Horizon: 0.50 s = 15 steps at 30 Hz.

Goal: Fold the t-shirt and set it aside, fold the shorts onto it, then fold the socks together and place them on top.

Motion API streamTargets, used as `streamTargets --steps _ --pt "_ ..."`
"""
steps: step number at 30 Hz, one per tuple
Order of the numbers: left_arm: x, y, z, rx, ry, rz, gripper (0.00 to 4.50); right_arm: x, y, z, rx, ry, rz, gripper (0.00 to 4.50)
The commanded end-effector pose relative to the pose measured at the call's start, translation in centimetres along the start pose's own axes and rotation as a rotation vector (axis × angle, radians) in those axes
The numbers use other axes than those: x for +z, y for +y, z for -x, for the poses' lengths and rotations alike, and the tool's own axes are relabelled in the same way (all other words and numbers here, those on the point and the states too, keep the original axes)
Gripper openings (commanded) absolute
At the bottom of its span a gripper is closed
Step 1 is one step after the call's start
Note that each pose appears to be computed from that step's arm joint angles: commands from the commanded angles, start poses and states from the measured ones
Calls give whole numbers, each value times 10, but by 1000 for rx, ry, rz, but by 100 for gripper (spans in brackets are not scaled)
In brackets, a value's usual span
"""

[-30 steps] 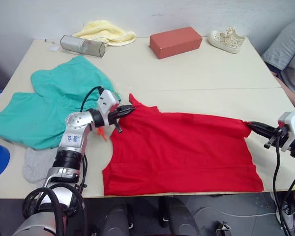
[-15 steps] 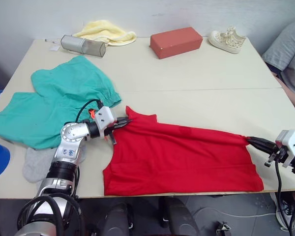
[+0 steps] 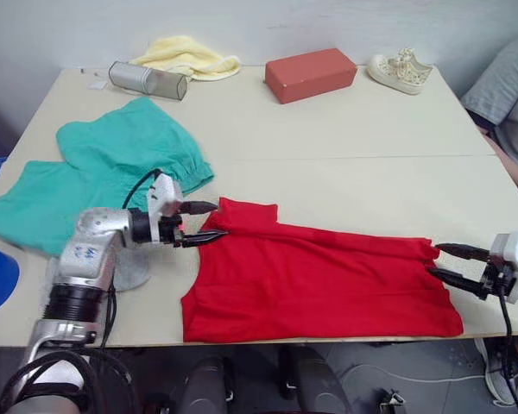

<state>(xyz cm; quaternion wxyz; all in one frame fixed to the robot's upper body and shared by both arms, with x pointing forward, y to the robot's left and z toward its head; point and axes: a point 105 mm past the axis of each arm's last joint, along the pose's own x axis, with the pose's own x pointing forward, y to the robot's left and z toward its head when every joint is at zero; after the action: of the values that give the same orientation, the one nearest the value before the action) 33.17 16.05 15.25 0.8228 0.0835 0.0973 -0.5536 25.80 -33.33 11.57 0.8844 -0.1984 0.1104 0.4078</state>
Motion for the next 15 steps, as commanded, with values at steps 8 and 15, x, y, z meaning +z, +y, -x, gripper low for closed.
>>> streamTargets --steps 8,15 --pt "13 34 -9 157 201 550 450 44 -24 8 21 0 -14 444" --pt "10 44 -33 194 200 732 450 45 -21 -4 58 -5 -43 444"
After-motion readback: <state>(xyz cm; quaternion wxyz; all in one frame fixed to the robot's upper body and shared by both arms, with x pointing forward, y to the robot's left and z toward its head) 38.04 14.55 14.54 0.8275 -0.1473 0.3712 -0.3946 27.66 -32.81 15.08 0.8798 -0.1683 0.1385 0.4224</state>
